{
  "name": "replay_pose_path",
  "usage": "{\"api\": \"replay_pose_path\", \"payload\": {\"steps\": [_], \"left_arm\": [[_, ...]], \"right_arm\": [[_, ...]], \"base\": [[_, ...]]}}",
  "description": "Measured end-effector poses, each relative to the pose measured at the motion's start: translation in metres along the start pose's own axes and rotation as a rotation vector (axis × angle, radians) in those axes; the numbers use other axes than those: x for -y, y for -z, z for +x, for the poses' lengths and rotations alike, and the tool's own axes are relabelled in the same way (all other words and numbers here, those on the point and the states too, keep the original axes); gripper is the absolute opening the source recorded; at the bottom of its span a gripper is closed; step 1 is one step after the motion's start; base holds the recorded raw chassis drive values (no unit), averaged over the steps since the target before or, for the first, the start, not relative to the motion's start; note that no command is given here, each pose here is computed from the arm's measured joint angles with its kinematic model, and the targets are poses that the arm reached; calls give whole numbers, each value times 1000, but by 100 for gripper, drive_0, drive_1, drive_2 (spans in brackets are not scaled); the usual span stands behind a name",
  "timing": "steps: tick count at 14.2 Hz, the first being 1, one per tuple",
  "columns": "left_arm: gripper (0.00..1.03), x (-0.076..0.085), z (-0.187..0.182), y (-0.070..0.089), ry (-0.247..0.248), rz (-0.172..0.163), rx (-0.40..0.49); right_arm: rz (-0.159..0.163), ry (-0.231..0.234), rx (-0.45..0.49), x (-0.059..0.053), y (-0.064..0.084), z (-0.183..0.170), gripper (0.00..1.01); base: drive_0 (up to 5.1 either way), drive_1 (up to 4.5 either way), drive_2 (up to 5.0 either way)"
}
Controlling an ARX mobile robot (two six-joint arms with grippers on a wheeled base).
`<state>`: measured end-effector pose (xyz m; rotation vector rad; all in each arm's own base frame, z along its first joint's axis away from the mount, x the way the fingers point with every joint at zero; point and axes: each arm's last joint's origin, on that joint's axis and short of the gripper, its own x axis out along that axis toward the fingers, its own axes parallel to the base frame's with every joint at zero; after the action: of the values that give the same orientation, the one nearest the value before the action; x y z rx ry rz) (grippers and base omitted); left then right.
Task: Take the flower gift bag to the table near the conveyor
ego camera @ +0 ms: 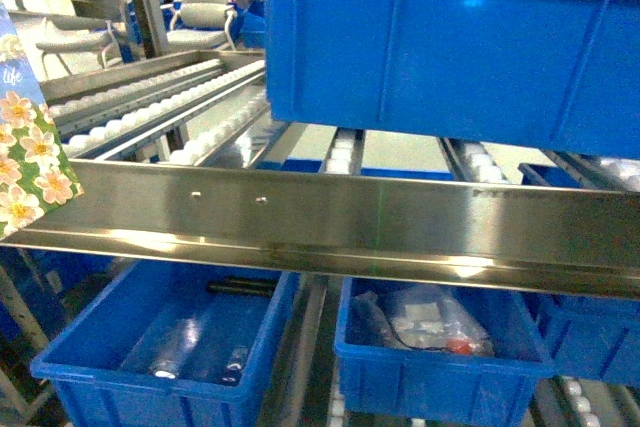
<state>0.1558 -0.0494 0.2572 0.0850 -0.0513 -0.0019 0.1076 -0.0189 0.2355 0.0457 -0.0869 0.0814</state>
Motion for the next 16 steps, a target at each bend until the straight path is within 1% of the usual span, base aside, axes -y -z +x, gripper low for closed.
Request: {"api": "replay_pose_path", "payload": {"steps": [7, 16], "left_arm": [[2, 0, 0, 0, 0, 0, 0], [2, 0, 0, 0, 0, -1, 1]], "right_arm": [[0, 0, 0, 0, 0, 0, 2], [-1, 0, 3, 0, 0, 0, 2]], "base": [[-494, 242, 242], [-479, 121, 358]]}}
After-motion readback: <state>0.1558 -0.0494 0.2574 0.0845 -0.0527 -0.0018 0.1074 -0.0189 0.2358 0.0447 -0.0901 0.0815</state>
